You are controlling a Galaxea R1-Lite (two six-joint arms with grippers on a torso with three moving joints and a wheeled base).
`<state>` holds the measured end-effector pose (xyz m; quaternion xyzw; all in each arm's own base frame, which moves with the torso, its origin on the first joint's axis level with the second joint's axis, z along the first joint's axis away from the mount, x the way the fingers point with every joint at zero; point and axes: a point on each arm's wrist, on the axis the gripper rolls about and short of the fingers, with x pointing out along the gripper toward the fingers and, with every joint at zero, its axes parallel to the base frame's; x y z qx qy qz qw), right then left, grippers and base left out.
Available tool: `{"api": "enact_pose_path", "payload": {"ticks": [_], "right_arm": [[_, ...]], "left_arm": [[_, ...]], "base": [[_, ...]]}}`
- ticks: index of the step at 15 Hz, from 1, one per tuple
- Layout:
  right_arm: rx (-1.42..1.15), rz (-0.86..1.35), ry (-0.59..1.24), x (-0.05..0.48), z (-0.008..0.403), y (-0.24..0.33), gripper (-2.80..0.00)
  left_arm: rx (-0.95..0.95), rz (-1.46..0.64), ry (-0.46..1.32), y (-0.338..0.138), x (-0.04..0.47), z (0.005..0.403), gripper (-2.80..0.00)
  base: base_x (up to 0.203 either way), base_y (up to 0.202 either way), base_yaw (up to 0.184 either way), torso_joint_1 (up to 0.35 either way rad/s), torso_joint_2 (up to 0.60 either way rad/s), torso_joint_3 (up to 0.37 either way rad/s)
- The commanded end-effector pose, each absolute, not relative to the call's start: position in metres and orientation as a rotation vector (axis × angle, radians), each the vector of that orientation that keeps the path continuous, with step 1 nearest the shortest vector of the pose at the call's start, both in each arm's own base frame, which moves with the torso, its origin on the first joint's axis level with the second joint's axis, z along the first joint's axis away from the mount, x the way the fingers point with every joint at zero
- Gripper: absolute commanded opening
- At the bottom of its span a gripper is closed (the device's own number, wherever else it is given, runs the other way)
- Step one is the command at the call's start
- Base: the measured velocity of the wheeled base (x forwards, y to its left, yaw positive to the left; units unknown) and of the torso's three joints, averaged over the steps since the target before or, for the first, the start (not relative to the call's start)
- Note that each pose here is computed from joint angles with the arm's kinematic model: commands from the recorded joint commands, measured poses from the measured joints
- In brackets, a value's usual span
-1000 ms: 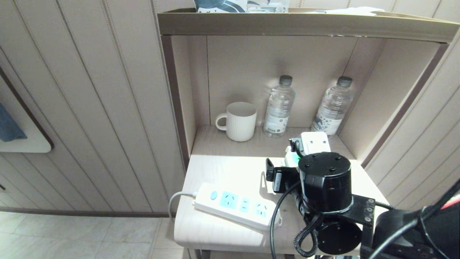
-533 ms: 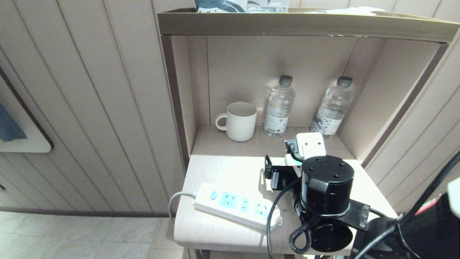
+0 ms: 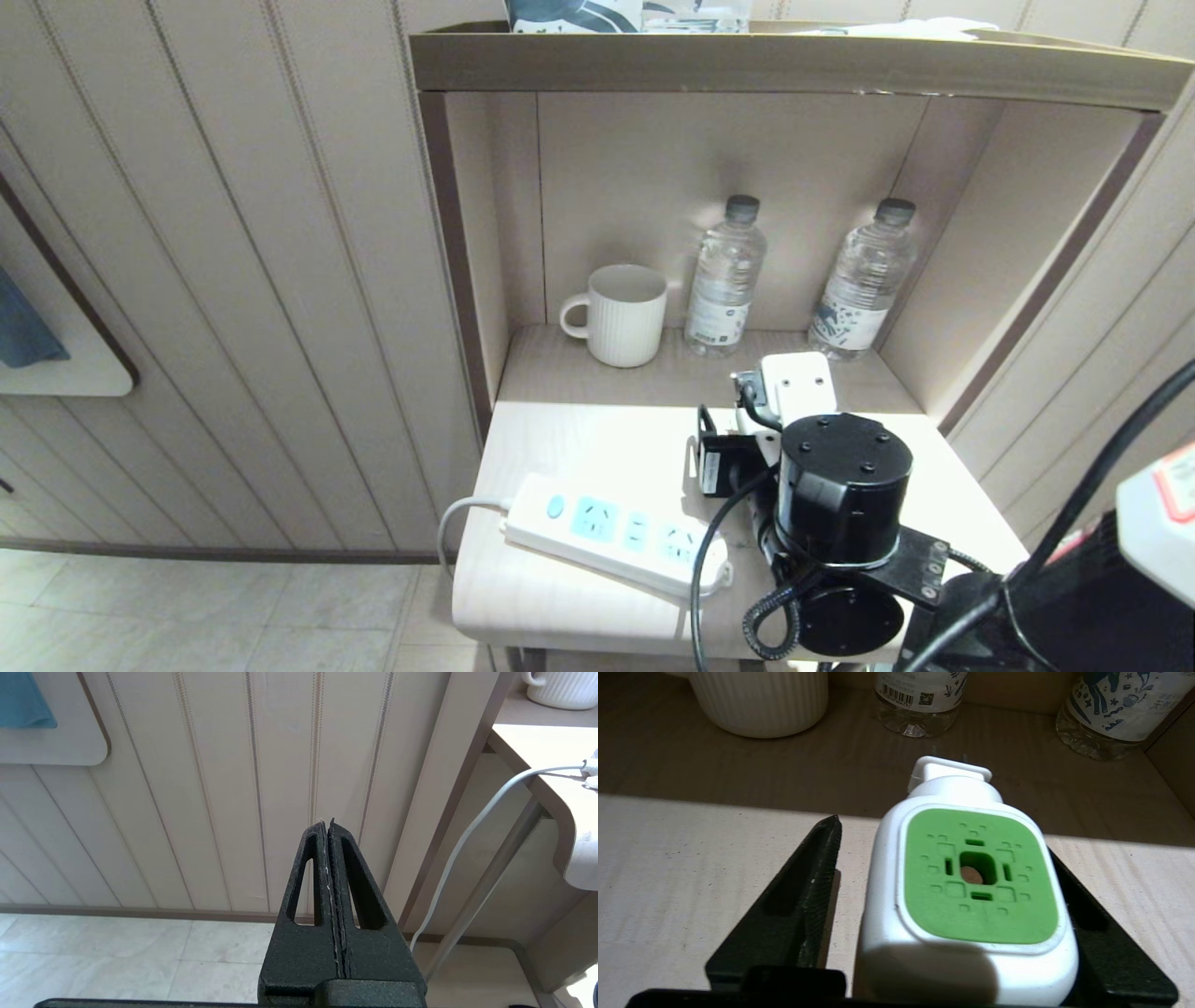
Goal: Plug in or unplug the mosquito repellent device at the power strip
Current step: Pick up the mosquito repellent liquid, then insert the plug into the socket
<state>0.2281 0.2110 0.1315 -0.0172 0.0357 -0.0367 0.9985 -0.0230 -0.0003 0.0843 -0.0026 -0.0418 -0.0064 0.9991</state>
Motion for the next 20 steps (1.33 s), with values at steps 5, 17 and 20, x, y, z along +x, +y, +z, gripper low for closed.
{"api": "enact_pose_path", "payload": {"ticks": [5,17,20], "right_arm": [[-0.031,-0.101,0.069,0.234,0.131,0.207,-2.80],[-0.109,-0.153,0.013,0.214,0.218,0.198,-2.80],[-0.129,-0.118,0.031,0.208,0.242,0.212,-2.80]], "left_arm": [[-0.005,-0.013,-0.086,0.000,-0.023,0.084,-2.80],[-0.005,-0.013,-0.084,0.000,-0.023,0.084,-2.80],[-0.005,-0.013,-0.084,0.000,-0.023,0.084,-2.80]], "base": [[0.000,0.000,0.000,0.000,0.00,0.000],[0.000,0.000,0.000,0.000,0.00,0.000],[0.000,0.000,0.000,0.000,0.00,0.000]]}}
